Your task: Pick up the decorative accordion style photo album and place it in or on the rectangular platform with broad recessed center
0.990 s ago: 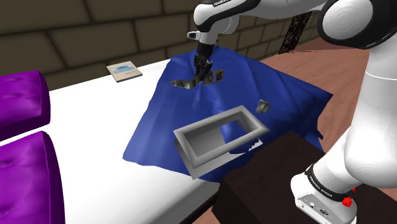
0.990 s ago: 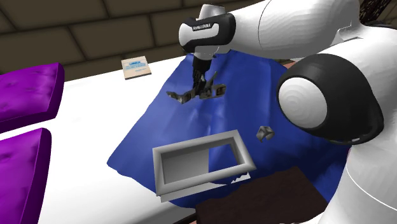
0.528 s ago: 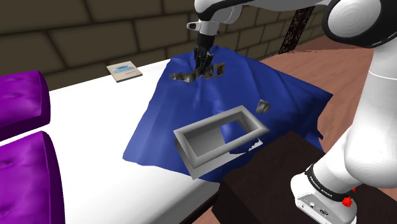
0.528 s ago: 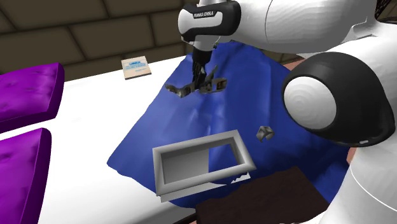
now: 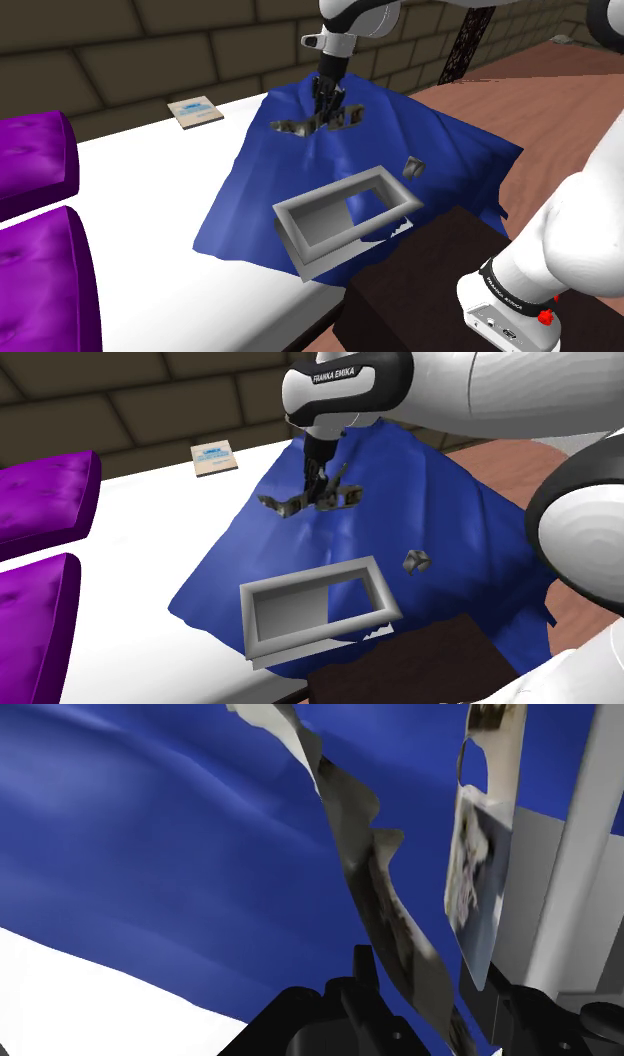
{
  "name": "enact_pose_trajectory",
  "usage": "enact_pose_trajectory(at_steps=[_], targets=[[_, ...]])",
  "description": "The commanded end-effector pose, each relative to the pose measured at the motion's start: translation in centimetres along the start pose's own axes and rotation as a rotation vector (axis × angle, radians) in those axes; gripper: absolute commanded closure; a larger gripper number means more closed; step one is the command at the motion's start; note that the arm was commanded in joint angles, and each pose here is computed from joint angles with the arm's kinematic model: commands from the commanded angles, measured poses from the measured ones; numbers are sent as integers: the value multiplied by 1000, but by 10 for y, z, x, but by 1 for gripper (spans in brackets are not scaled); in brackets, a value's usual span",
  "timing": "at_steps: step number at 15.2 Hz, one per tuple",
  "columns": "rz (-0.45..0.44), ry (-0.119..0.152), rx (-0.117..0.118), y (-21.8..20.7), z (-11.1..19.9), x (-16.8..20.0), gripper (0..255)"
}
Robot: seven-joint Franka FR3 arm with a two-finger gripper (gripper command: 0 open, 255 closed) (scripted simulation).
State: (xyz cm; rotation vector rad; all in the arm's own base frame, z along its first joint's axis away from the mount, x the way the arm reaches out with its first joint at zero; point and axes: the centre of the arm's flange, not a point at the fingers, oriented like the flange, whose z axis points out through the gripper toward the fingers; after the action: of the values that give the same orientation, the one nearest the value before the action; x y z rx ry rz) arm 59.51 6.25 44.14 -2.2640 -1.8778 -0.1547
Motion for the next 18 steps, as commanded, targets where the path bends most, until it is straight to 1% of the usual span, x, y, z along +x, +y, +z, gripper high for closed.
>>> enact_pose_trajectory(at_steps=[1,17,18], targets=[[0,0,0,-27,4,2,255],[0,0,0,-236,19,28,255],[0,0,0,-256,20,30,255]])
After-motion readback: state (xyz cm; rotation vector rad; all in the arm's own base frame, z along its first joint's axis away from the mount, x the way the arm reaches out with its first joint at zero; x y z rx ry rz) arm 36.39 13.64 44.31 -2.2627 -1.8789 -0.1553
